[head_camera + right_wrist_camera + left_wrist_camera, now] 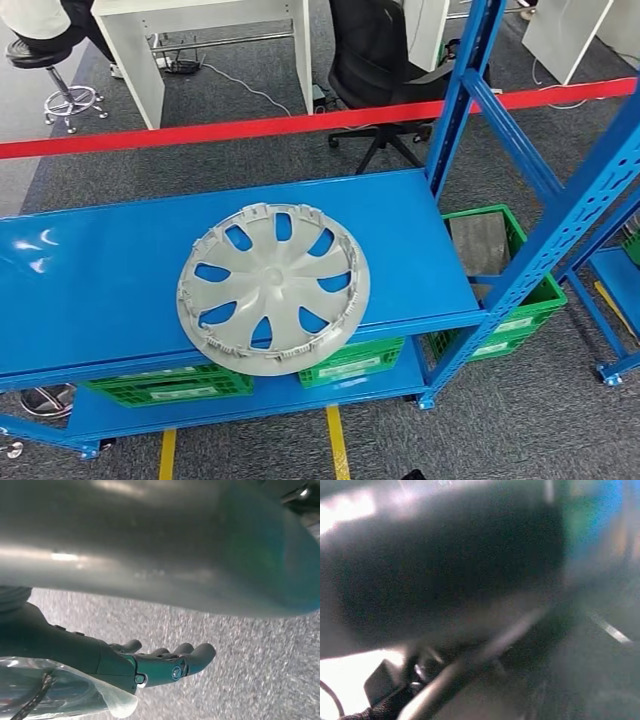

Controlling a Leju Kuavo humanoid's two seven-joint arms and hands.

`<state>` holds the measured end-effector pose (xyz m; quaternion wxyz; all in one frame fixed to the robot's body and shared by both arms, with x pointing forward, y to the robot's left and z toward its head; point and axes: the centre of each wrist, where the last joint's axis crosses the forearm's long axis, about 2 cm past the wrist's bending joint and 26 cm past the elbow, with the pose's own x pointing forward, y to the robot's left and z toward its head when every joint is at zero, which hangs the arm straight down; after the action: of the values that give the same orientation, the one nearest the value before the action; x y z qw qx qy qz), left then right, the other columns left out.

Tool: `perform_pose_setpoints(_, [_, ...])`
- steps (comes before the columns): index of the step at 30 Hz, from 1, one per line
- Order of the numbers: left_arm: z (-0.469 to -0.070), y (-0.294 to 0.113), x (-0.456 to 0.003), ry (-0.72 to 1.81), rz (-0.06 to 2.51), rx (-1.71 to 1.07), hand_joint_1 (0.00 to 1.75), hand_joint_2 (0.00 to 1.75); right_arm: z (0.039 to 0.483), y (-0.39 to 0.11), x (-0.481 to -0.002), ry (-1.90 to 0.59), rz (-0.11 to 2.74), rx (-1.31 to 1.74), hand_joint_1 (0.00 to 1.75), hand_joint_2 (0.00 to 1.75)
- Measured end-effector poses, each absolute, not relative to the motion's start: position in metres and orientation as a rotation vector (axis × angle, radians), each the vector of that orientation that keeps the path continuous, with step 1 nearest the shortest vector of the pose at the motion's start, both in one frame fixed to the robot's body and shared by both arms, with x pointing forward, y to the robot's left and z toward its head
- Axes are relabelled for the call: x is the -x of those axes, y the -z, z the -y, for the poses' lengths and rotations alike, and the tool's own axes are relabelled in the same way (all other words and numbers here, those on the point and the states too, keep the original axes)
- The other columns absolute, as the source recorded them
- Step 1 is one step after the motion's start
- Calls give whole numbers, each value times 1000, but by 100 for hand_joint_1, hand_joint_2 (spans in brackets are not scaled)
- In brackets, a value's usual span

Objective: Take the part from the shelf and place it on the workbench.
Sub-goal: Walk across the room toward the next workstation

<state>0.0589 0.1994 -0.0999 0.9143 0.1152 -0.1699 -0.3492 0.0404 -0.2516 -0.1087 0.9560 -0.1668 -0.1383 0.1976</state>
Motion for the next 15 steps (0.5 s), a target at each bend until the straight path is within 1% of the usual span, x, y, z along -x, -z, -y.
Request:
perform_pose_setpoints(1, [-199,100,-59,719,349,-237,0,175,251,109,-41,-390,277,333,0,0])
perform_pose_setpoints(5, [-199,100,-59,714,343,-231,0,175,251,109,-41,-368,263,324,0,175])
perform_pose_setpoints(7, [-199,100,-58,702,332,-217,0,175,251,109,-41,-367,258,318,0,175])
perform_pose_setpoints(11, [-202,101,-57,652,305,-183,0,0,249,109,-36,-357,239,285,0,0])
perform_pose_setpoints(15, [-207,103,-52,592,277,-162,0,0,246,110,-31,-343,226,244,0,0])
